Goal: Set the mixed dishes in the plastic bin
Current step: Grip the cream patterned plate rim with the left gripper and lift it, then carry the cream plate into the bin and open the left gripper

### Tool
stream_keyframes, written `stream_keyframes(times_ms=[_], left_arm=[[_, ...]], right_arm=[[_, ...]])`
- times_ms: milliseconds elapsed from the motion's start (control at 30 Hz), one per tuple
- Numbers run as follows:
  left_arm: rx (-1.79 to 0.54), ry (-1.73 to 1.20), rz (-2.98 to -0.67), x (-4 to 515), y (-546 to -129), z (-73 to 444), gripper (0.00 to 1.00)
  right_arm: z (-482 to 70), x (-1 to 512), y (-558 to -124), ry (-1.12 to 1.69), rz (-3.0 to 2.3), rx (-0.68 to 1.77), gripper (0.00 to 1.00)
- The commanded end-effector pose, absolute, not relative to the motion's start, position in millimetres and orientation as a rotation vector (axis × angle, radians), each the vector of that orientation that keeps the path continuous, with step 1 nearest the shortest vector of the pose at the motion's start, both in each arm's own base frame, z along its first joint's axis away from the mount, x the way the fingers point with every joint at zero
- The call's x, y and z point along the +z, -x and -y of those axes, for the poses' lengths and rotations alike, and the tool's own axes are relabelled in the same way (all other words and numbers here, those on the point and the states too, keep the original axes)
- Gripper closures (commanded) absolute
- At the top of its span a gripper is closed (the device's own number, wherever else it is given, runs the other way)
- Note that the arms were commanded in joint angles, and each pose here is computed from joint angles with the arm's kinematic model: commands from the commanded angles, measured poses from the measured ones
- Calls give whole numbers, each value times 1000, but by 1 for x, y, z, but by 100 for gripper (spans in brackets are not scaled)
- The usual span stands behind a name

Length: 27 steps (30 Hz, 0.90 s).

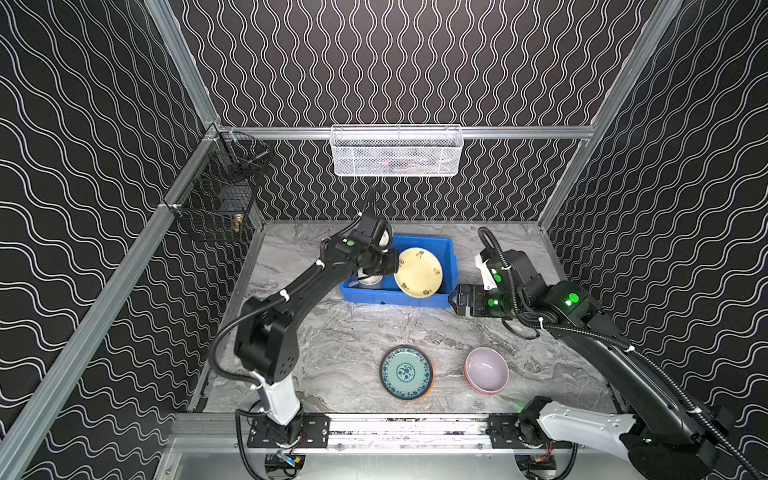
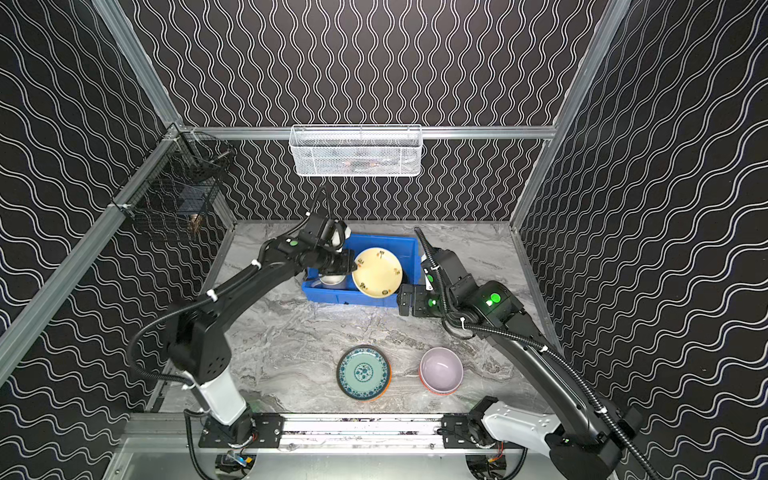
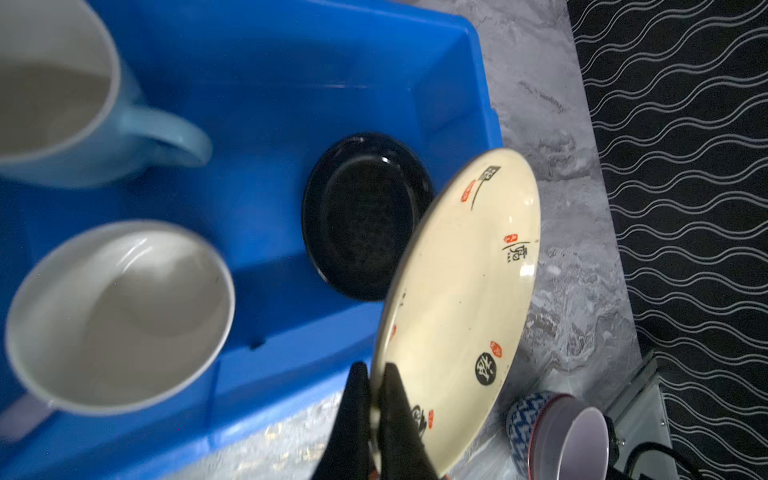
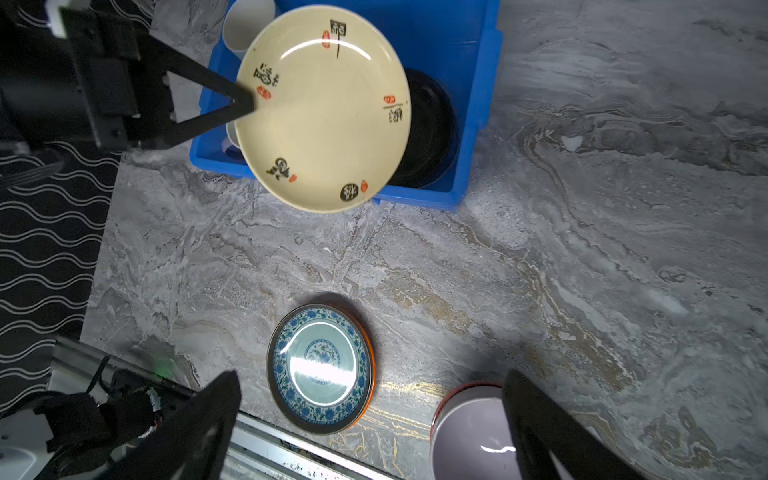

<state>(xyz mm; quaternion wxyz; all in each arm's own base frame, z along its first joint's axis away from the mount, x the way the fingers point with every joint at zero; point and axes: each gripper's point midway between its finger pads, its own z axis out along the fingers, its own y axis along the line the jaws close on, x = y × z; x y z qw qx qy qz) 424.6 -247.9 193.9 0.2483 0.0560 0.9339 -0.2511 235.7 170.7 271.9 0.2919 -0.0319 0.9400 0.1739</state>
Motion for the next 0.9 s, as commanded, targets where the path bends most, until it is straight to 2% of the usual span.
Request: stream_keyframes(times_ms=[0,367,833,867], left_arm=[[-750,-205,-2516,190,-447,263,100],[-774,-146,-2573,132,-486,266,100],[-778,-161,-2650,89,-489,267,100],[-775,-159,-2652,88,-489,266,97]], right_arm=[[-158,274,-236,36,-2507,423,1],[-144,275,-250,-26,-2516,394,1],[-144,273,-264,-43,-2538,381,1],[-144,273,-265,-45,-2537,384,1]])
